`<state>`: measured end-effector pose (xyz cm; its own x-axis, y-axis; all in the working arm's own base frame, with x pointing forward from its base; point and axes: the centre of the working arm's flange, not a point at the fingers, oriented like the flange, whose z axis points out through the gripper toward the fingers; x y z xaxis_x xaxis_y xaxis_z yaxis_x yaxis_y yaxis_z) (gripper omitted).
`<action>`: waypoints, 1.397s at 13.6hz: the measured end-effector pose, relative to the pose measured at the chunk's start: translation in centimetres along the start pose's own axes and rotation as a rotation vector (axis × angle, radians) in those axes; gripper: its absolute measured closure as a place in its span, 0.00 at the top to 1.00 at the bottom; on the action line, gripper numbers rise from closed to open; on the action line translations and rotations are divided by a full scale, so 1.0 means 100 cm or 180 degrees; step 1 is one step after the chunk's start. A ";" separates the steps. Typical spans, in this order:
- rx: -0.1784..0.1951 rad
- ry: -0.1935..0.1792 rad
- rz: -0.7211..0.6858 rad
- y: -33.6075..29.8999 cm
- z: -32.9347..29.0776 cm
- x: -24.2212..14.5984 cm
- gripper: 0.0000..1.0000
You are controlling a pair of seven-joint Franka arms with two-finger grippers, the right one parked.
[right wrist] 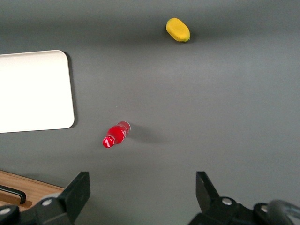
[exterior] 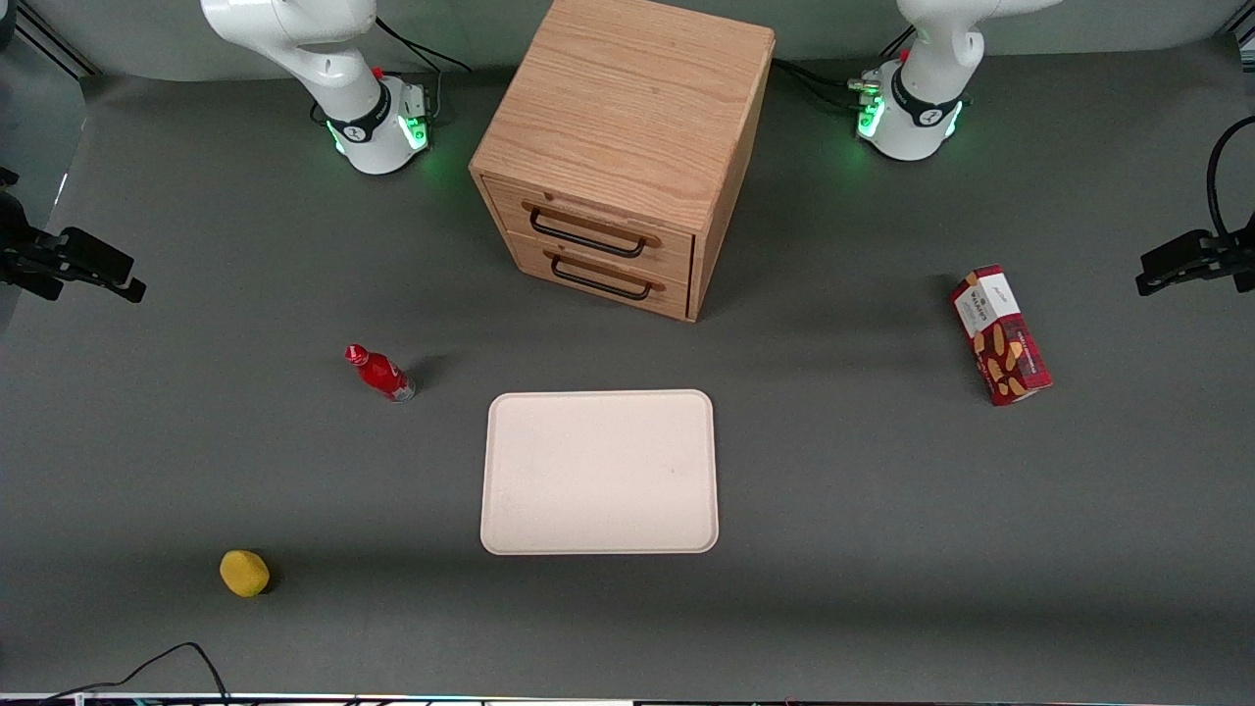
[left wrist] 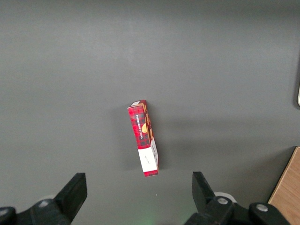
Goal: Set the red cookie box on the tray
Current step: 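Move the left gripper down over the red plaid cookie box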
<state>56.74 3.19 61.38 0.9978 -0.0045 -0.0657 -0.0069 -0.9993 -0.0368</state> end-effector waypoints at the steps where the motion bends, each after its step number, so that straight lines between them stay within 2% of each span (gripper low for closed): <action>1: 0.0003 -0.0011 0.0025 0.005 0.001 0.001 1.00; 6: -0.0012 -0.0088 0.0009 0.003 0.003 -0.001 1.00; 9: -0.0020 -0.0264 0.0023 0.005 0.019 0.002 1.00; 11: -0.0024 -0.0373 -0.0012 -0.001 0.056 0.018 1.00; 13: -0.0035 -0.0373 -0.0066 -0.011 0.098 0.032 1.00; 16: -0.0197 -0.0385 -0.0269 -0.039 0.166 0.030 1.00; 17: -0.0222 -0.0363 -0.0327 -0.046 0.185 0.026 1.00; 19: -0.0231 -0.0237 -0.0380 -0.047 0.223 0.012 1.00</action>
<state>56.54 8.73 39.22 0.9837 0.1144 -0.1389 0.1188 -0.9927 0.0233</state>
